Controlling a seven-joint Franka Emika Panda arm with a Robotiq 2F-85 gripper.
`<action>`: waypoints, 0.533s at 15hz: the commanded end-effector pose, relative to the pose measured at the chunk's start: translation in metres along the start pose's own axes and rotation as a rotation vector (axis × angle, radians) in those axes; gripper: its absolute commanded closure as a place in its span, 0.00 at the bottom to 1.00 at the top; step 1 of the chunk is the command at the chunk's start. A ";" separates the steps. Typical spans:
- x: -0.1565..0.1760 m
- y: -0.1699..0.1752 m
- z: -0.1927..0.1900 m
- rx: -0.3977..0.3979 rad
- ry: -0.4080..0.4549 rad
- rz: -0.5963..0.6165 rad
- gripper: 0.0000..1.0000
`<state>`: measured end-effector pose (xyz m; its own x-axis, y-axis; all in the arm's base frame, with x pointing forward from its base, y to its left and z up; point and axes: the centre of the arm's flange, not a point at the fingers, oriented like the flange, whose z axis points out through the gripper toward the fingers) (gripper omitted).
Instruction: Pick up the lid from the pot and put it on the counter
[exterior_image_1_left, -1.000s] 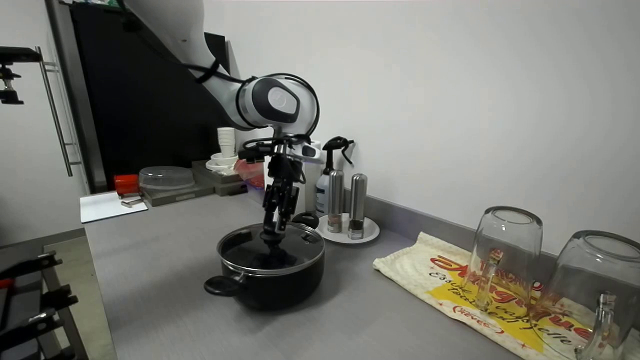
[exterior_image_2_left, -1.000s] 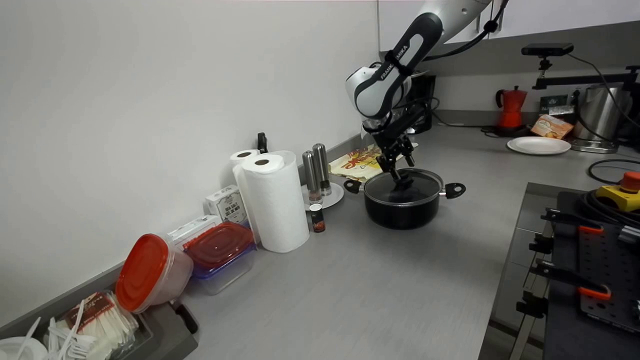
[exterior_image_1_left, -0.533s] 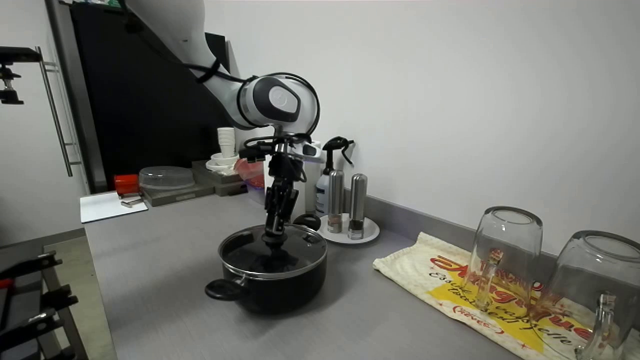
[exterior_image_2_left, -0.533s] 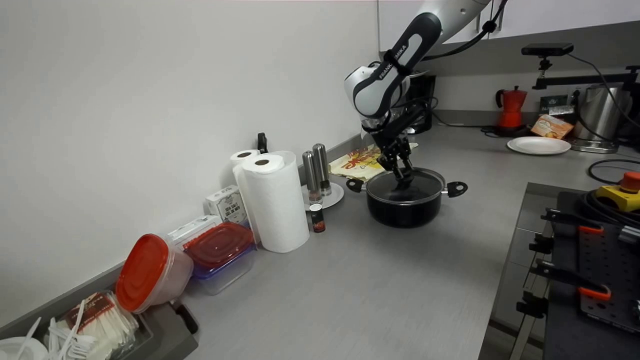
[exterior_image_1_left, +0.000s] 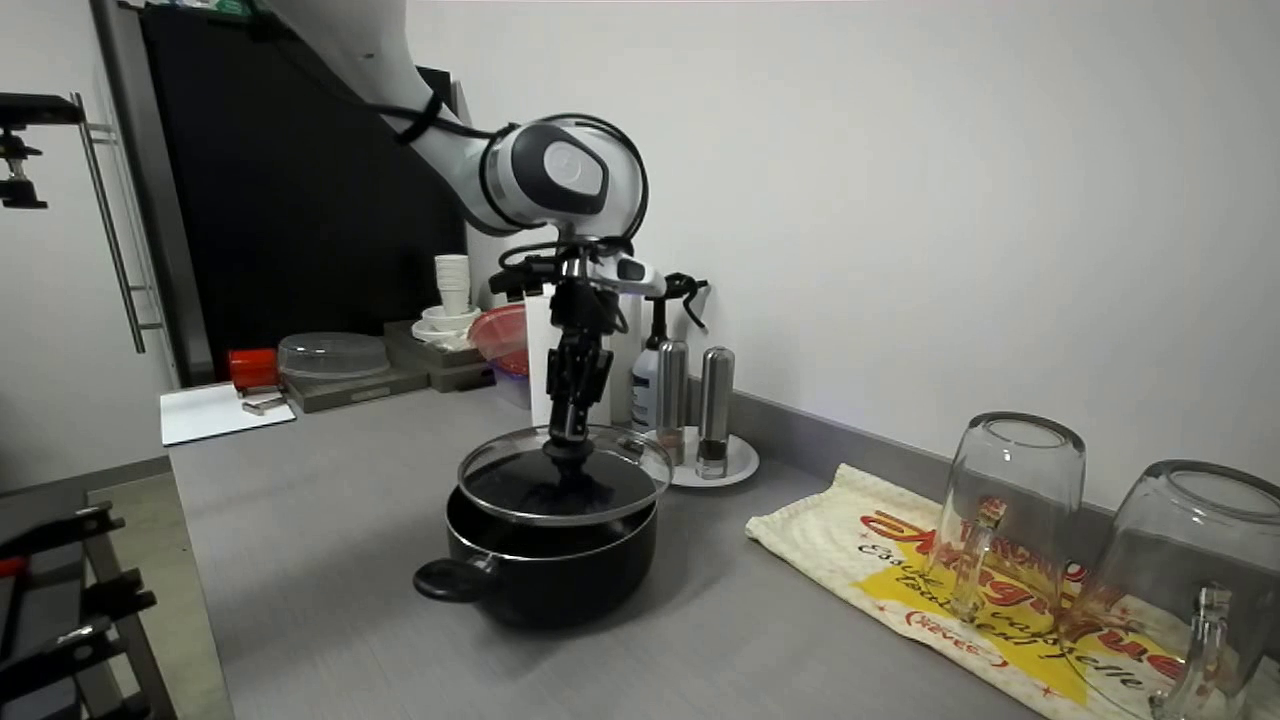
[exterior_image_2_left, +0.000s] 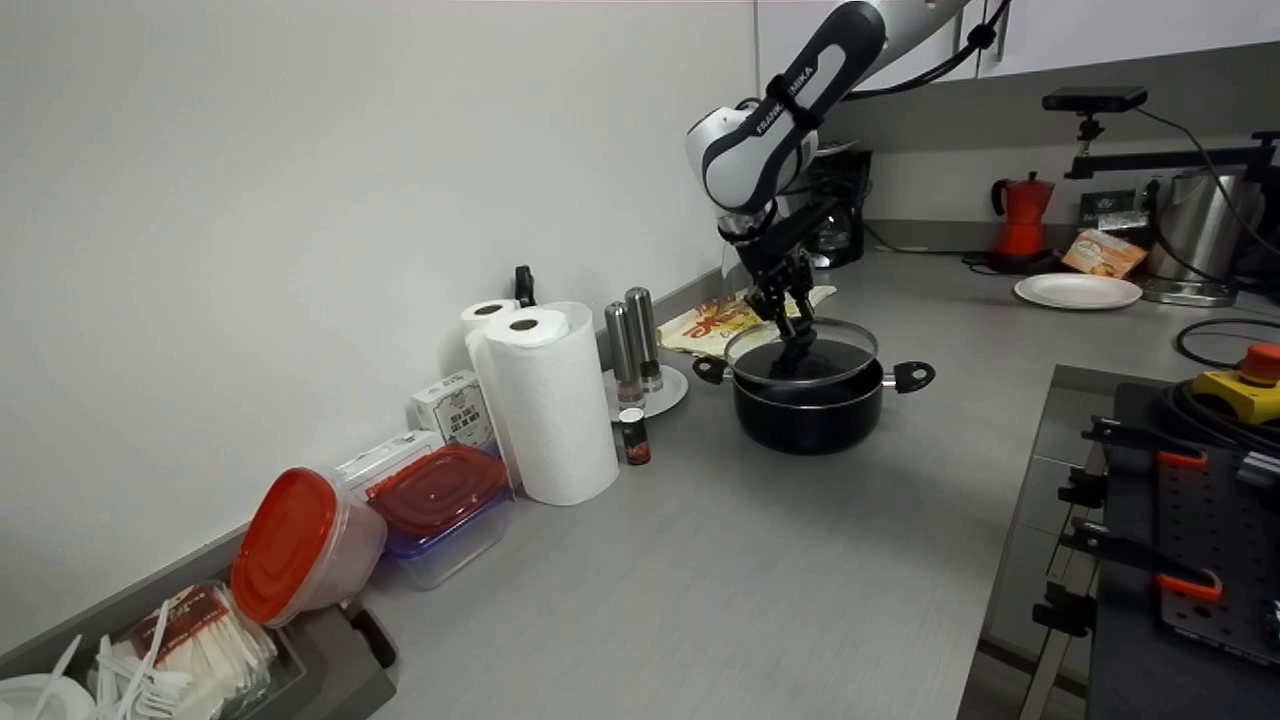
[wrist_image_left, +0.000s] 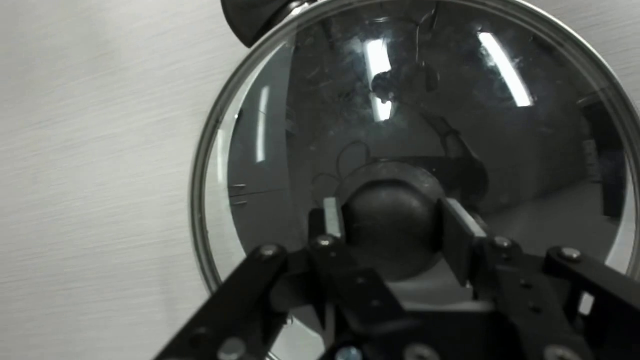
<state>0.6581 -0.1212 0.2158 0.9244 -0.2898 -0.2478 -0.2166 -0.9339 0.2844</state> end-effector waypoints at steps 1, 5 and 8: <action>-0.011 0.006 -0.076 0.006 0.088 -0.002 0.76; -0.028 -0.037 -0.136 -0.019 0.179 -0.095 0.76; -0.048 -0.102 -0.167 -0.080 0.231 -0.215 0.76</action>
<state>0.6835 -0.0361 0.3304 0.9855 -0.1406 -0.0953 -0.1087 -0.9532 0.2820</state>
